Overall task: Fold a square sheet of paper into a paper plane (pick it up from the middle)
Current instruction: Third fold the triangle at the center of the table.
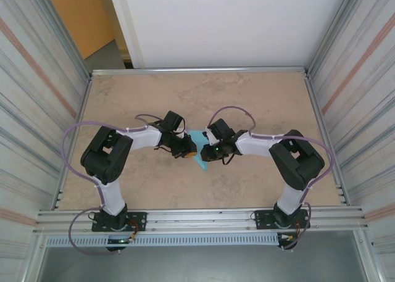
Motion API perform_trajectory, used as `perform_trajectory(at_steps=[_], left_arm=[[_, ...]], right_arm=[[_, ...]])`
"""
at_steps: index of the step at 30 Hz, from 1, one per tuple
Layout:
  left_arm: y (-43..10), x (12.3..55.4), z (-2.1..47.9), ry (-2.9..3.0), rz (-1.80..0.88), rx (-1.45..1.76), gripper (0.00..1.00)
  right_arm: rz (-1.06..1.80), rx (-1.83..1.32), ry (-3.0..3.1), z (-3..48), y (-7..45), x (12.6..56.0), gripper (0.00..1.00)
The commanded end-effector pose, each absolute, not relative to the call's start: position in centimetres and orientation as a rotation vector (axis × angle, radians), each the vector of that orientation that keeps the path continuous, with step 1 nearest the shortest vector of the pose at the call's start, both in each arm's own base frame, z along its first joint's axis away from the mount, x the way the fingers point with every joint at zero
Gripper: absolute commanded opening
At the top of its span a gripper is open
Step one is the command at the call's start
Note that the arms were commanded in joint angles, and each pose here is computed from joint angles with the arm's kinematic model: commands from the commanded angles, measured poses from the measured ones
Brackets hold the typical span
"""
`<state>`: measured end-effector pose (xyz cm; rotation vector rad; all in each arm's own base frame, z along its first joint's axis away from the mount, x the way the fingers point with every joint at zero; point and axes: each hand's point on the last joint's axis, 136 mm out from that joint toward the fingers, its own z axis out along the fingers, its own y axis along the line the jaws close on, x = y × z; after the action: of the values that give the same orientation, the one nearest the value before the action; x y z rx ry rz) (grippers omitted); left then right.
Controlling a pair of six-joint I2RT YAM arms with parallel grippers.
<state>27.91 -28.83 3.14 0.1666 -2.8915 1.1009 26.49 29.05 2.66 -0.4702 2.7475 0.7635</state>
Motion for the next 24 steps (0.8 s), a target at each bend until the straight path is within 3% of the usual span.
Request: perform_trajectory(at_steps=[1,13,24], left_arm=[[-28.9,27.9,3.1,-2.901,1.078,0.147,0.12],[-28.9,27.9,3.5,-2.909,1.089,0.144,0.12],[-28.8,27.9,4.0,-2.913,1.101,0.143,0.11]], right_arm=[[0.885,-0.394,2.723,4.9,29.4,26.9,0.24],[1.005,-0.289,2.742,4.8,29.0,27.1,0.33],[1.088,-0.282,2.757,4.2,29.7,26.9,0.28]])
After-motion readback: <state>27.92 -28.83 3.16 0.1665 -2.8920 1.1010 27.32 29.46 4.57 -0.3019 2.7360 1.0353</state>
